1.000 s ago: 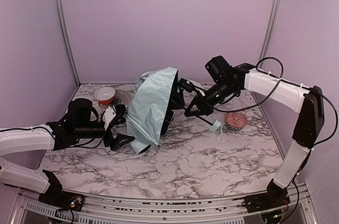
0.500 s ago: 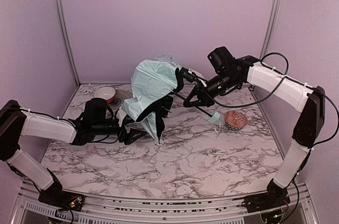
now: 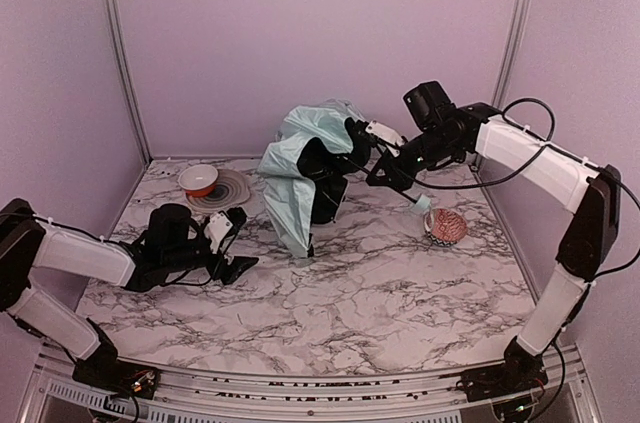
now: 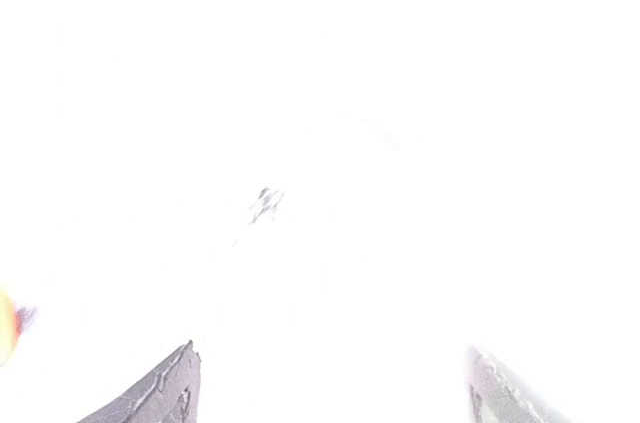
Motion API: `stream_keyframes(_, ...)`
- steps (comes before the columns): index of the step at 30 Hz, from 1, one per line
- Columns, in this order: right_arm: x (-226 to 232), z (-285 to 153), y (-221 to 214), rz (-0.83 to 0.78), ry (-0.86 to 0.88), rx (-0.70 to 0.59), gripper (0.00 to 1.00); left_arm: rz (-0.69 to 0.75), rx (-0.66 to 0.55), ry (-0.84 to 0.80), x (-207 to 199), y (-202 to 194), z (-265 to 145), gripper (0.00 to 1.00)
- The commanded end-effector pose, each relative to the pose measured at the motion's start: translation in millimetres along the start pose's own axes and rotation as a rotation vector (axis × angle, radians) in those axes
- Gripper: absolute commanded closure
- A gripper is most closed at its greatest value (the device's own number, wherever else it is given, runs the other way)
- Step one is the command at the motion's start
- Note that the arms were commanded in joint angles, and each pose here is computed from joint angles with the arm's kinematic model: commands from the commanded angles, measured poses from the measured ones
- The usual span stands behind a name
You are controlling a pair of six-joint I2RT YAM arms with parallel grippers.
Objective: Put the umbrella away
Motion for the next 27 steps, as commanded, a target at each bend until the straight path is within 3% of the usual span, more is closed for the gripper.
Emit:
stream_keyframes(1, -53, -39, 35, -0.089, -0.446, -0.027, 1.0, 0.014, -0.08, 0.114, 9, 17, -17, 0.1)
stream_keyframes(6, -78, -71, 51, -0.158, -0.743, 0.021, 1.0, -0.019, -0.247, 0.059, 2, 67, -37, 0.11)
stream_keyframes(12, -19, -46, 57, -0.529, -0.742, 0.076, 1.0, -0.037, -0.489, -0.131, -18, 166, -67, 0.14)
stream_keyframes(15, -13, -39, 57, -0.513, -0.694, 0.066, 1.0, 0.074, -0.559, -0.183, -38, 191, -79, 0.11)
stream_keyframes(18, -11, -30, 54, -0.501, -0.665, 0.078, 1.0, 0.071, -0.555, -0.252, -51, 198, -79, 0.09)
stream_keyframes(22, -9, -24, 58, -0.484, -0.651, 0.044, 1.0, -0.031, -0.454, -0.303, -56, 187, -53, 0.12)
stream_keyframes(27, -1, -29, 67, -0.49, -0.618, -0.014, 1.0, -0.094, -0.443, 0.018, -37, 171, -39, 0.13)
Point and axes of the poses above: each gripper's point midway between its finger pads, its own z axis out along the fingers, its own x axis along the line the jaws close on, y = z × x, the point moved 8 cm from there along -z, back along the fingers, and after that the axes turned 13 degrees about -z, right-handed, at the moved point
